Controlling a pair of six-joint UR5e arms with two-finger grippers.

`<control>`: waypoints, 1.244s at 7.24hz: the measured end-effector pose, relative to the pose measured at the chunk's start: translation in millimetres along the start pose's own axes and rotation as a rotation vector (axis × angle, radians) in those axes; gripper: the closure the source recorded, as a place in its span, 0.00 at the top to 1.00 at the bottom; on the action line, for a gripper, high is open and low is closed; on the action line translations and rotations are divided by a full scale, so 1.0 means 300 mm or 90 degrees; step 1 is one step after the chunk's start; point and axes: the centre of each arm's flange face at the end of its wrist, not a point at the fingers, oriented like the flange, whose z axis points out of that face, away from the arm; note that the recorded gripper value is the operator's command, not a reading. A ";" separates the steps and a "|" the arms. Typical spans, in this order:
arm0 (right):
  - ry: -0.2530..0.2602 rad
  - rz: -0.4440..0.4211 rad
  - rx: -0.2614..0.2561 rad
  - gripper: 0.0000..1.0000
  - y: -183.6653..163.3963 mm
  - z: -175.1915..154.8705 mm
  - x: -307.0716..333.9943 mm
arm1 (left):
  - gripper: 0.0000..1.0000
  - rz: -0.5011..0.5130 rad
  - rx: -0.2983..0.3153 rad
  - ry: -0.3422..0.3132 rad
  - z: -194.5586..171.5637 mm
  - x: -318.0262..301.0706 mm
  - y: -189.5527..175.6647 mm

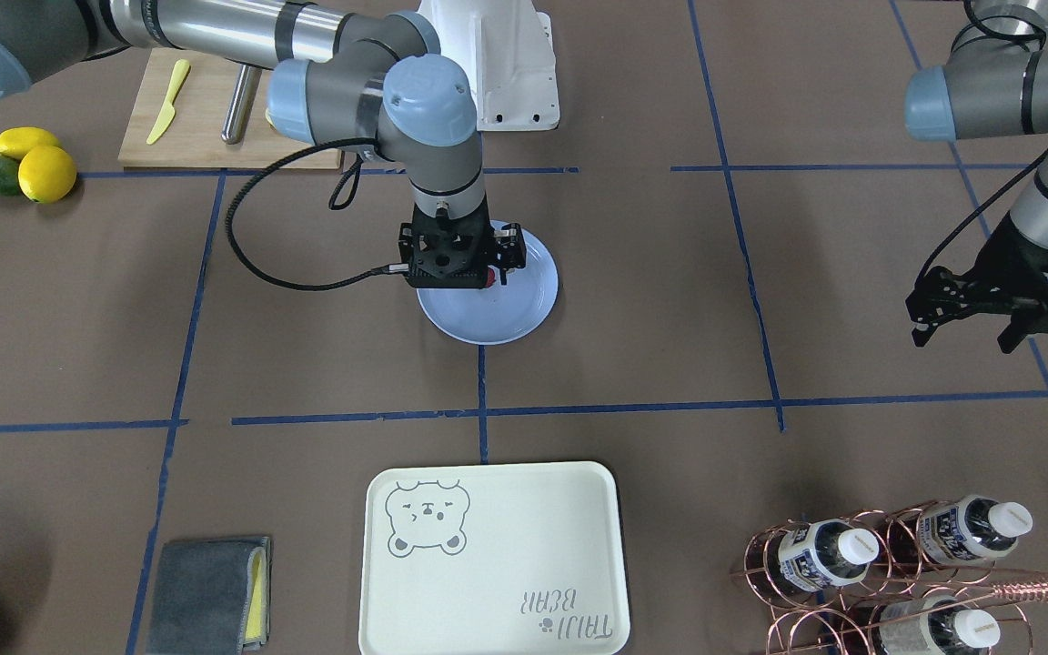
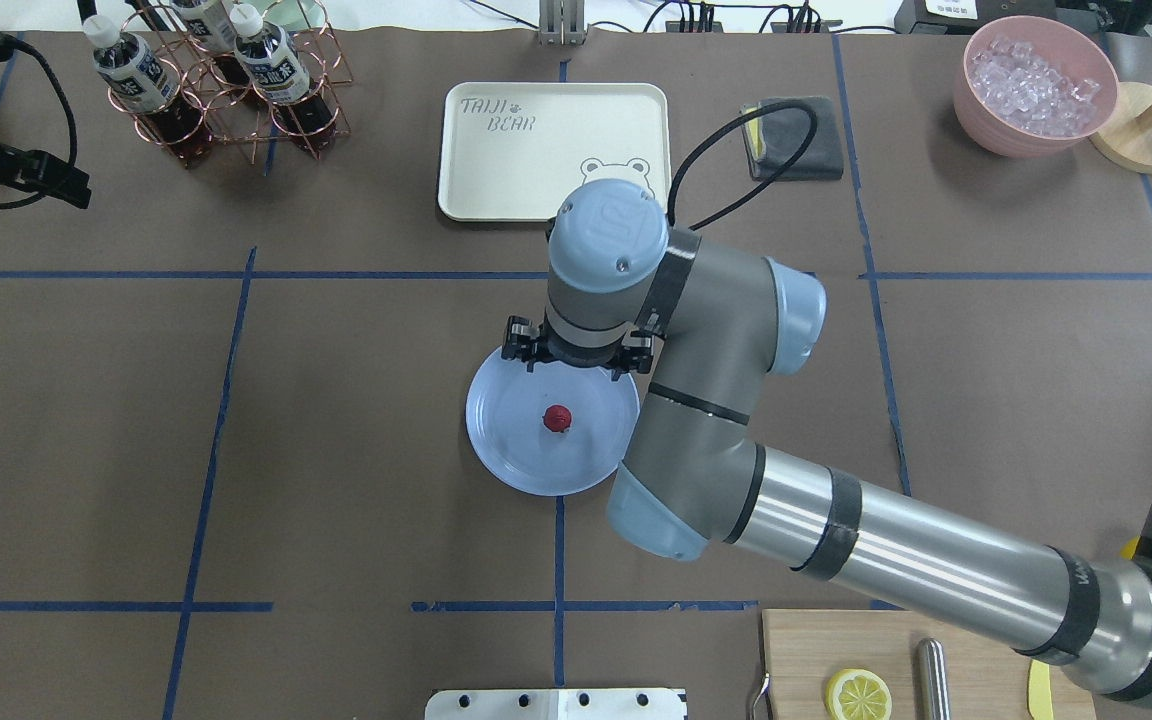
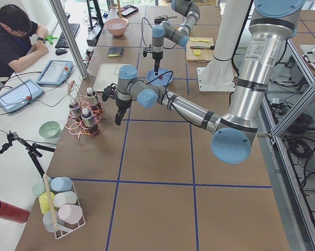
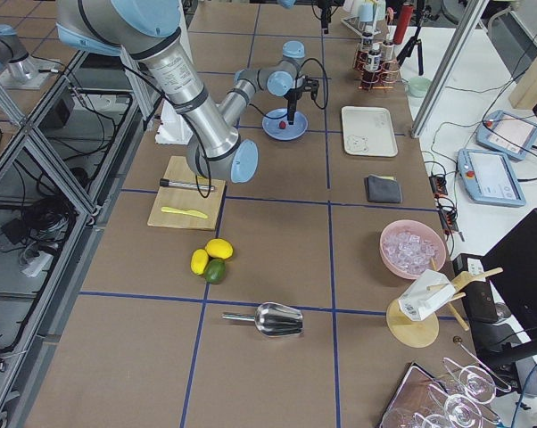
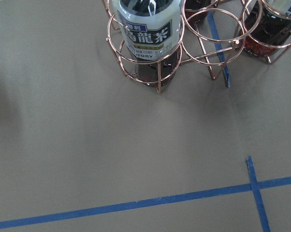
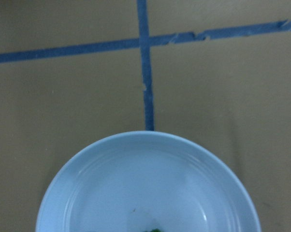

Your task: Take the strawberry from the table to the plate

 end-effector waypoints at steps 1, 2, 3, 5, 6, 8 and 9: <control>0.028 -0.016 0.013 1.00 -0.071 -0.103 0.087 | 1.00 0.012 -0.008 0.007 -0.013 -0.060 -0.003; 0.055 -0.042 0.021 1.00 -0.148 -0.170 0.188 | 1.00 0.026 -0.012 0.009 -0.029 -0.132 0.004; 0.074 -0.068 0.023 1.00 -0.240 -0.214 0.315 | 1.00 0.040 -0.015 0.006 -0.045 -0.213 0.024; 0.086 -0.125 0.003 1.00 -0.419 -0.297 0.661 | 1.00 0.067 -0.023 -0.003 -0.079 -0.391 0.080; 0.085 -0.155 -0.015 1.00 -0.493 -0.337 0.886 | 1.00 0.080 -0.032 -0.014 -0.093 -0.500 0.106; 0.062 -0.178 -0.054 1.00 -0.557 -0.405 1.350 | 1.00 0.100 -0.057 -0.036 -0.127 -0.709 0.148; 0.048 -0.188 -0.066 1.00 -0.544 -0.435 1.592 | 1.00 0.105 -0.065 -0.042 -0.146 -0.789 0.177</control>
